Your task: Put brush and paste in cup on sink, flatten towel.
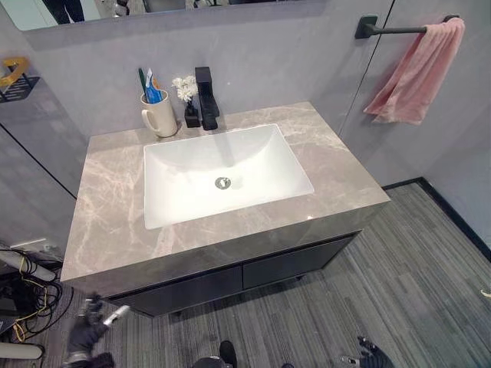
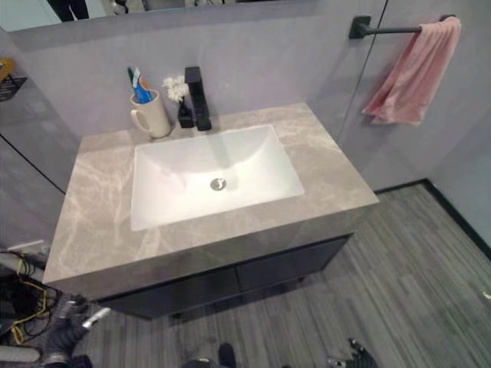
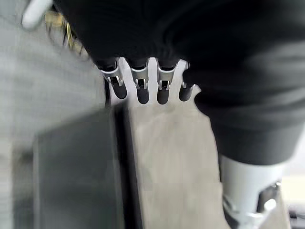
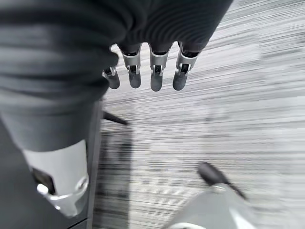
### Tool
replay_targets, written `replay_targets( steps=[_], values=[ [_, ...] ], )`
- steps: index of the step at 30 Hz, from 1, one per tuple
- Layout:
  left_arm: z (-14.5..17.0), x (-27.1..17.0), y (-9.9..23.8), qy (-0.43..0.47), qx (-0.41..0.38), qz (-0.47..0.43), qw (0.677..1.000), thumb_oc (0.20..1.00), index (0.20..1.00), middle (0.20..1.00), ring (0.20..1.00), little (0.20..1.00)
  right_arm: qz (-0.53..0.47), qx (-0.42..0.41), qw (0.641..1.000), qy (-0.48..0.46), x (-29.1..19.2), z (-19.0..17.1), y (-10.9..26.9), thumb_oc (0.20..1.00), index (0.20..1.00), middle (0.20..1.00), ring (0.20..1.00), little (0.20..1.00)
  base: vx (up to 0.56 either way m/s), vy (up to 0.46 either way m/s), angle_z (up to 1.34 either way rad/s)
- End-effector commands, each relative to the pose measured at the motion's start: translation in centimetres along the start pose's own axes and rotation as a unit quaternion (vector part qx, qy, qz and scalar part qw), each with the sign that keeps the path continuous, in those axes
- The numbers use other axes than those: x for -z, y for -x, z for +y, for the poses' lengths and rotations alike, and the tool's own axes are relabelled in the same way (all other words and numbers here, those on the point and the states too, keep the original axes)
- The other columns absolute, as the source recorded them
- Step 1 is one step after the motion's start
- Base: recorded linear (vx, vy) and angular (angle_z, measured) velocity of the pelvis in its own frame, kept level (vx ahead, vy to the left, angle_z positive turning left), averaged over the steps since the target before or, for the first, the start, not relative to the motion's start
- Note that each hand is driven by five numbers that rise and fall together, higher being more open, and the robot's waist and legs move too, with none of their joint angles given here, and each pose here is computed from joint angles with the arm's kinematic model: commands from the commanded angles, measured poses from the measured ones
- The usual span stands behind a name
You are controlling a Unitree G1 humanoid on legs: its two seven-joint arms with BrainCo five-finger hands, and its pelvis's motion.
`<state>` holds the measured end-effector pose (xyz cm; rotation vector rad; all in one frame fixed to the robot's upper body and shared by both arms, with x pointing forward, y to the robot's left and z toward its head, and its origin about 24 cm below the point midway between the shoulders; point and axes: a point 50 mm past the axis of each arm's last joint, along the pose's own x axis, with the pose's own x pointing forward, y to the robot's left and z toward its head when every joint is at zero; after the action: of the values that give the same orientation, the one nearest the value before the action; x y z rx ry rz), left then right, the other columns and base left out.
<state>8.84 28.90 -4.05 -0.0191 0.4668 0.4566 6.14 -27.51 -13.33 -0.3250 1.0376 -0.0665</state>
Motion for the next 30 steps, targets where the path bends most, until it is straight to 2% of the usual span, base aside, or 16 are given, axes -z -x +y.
replay_targets(
  steps=[1, 5, 9, 10, 11, 17, 18, 19, 23, 30],
  values=[
    [0.8, -3.8, -0.1, -0.016, -0.044, -0.109, 0.993, 1.000, 1.000, 1.000, 1.000, 1.000, -0.035, 0.036, 0.999, -0.002, -2.2, -2.4, -0.6, 1.000, 1.000, 1.000, 1.000, 1.000, -0.09, -0.118, 0.23],
    [1.7, -3.2, 0.4, 0.002, -0.092, -0.110, 0.990, 1.000, 1.000, 1.000, 1.000, 1.000, -0.034, 0.034, 0.999, 0.017, -2.3, -2.8, -0.6, 1.000, 1.000, 1.000, 1.000, 1.000, -0.08, -0.092, 0.29],
    [0.4, -2.8, 0.4, 0.019, -0.058, -0.100, 0.993, 1.000, 1.000, 1.000, 1.000, 1.000, -0.073, 0.044, 0.996, 0.032, -4.7, -3.8, -1.0, 1.000, 1.000, 1.000, 1.000, 1.000, -0.07, -0.060, 0.23],
    [-0.7, -2.3, 0.5, 0.021, -0.019, -0.086, 0.996, 1.000, 1.000, 1.000, 1.000, 1.000, -0.099, 0.051, 0.993, 0.032, -6.1, -4.3, -1.0, 1.000, 1.000, 1.000, 1.000, 1.000, -0.05, -0.043, 0.29],
    [-0.7, -2.3, 0.5, 0.021, -0.018, -0.086, 0.996, 1.000, 1.000, 1.000, 1.000, 1.000, -0.099, 0.051, 0.993, 0.032, -6.1, -4.3, -1.0, 1.000, 1.000, 1.000, 1.000, 1.000, -0.05, -0.046, 0.13],
    [-4.2, -1.1, 0.7, -0.018, 0.129, -0.043, 0.990, 1.000, 1.000, 1.000, 1.000, 1.000, -0.164, 0.046, 0.985, 0.021, -9.0, -4.3, -0.7, 1.000, 1.000, 1.000, 1.000, 1.000, -0.12, -0.031, -0.19],
    [-6.0, -1.1, 0.6, -0.063, 0.209, -0.036, 0.975, 1.000, 1.000, 1.000, 1.000, 1.000, -0.180, 0.041, 0.983, 0.020, -10.0, -3.9, -0.9, 1.000, 1.000, 1.000, 1.000, 1.000, -0.11, -0.115, -0.46],
    [-6.8, -1.0, 0.4, -0.090, 0.242, -0.031, 0.966, 1.000, 1.000, 1.000, 1.000, 1.000, -0.177, 0.032, 0.984, 0.016, -9.9, -3.3, -1.1, 1.000, 1.000, 1.000, 1.000, 1.000, -0.08, -0.111, -0.28],
    [-6.9, -1.3, -0.2, -0.139, 0.265, -0.035, 0.954, 1.000, 1.000, 1.000, 1.000, 1.000, -0.170, 0.019, 0.985, 0.013, -9.5, -2.4, -1.3, 1.000, 1.000, 1.000, 1.000, 1.000, 0.04, -0.023, -2.09],
    [-6.8, -1.3, -1.1, -0.151, 0.254, -0.043, 0.954, 1.000, 1.000, 1.000, 1.000, 1.000, -0.171, 0.011, 0.985, 0.004, -9.7, -1.8, -1.6, 1.000, 1.000, 1.000, 1.000, 1.000, 0.03, 0.068, -0.99]
  ],
)
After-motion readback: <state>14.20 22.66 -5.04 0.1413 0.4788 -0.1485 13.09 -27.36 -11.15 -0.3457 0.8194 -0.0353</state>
